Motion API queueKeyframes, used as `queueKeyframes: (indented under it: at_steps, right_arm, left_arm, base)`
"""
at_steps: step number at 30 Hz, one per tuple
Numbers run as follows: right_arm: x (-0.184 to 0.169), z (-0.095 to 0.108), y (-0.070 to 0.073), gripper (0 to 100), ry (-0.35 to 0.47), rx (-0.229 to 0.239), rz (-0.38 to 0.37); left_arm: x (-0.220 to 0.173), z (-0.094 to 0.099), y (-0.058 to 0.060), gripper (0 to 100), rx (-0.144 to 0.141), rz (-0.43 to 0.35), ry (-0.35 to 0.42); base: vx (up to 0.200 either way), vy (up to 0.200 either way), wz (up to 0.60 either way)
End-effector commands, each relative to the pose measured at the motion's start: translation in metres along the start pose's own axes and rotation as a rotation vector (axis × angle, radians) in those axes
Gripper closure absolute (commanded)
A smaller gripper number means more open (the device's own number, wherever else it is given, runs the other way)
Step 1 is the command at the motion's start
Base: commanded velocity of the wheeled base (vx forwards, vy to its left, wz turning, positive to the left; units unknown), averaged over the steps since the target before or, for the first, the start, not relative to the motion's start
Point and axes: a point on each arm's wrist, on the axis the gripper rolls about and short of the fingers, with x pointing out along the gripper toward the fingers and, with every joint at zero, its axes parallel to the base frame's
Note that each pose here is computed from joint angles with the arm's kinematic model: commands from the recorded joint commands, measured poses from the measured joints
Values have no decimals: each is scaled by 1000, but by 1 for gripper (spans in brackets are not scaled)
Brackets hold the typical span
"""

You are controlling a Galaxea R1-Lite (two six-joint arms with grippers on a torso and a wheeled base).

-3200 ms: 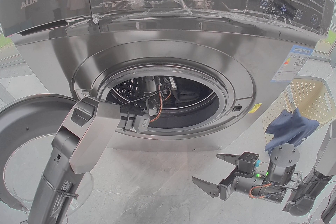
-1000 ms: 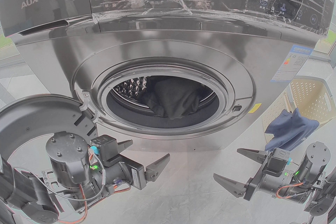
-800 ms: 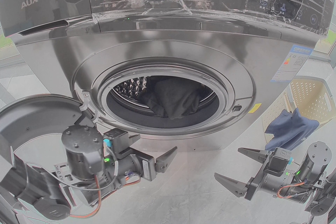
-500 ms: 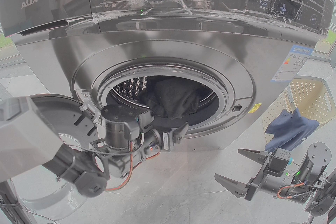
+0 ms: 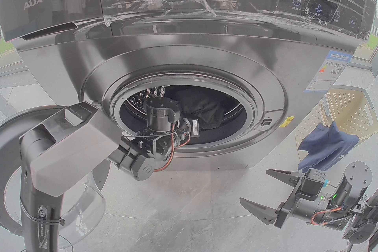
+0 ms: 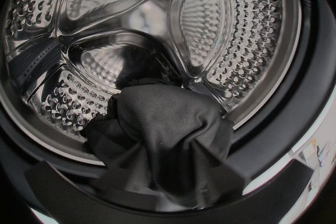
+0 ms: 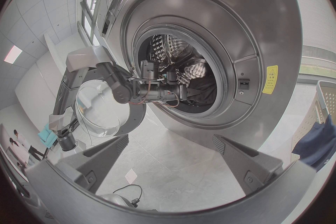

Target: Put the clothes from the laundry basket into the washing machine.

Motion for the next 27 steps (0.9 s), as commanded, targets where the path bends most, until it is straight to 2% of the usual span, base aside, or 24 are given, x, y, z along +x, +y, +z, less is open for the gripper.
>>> queueKeyframes:
  at_steps: [1,6,7,8,9,10,13,20,21,23,27]
  right_arm:
    - [2,0,0,0,-2,-1,2]
    - [2,1,0,0,-8,-1,3]
    - [2,1,0,0,-7,-1,3]
    - [2,1,0,0,-7,-1,3]
    - [2,1,0,0,-7,-1,3]
    - [2,1,0,0,-5,-1,3]
    - [2,1,0,0,-7,-1,3]
    - [1,1,0,0,-8,-1,1]
    - [1,1,0,0,-8,-1,1]
    - [1,1,0,0,-8,0,0]
    - [1,1,0,0,-8,0,0]
  left_arm:
    - [43,-14,18,100,1,41,11]
    - [57,-4,18,100,-16,40,-23]
    - [65,0,19,100,-25,37,-66]
    - [66,1,19,100,-27,36,-72]
    - [76,8,20,100,-53,37,-137]
    - [81,11,20,100,-65,37,-181]
    - [93,18,26,100,-79,57,-272]
    - [94,17,24,100,-82,65,-292]
    - [93,17,23,0,-82,65,-287]
    - [84,29,18,0,-83,55,-286]
    - [50,41,2,0,-75,38,-204]
  base:
    - [0,0,0]
    - [0,0,0]
    - [0,0,0]
    - [0,0,0]
    - [0,0,0]
    - [0,0,0]
    - [0,0,0]
    - [0,0,0]
    - [0,0,0]
    - [0,0,0]
    - [0,0,0]
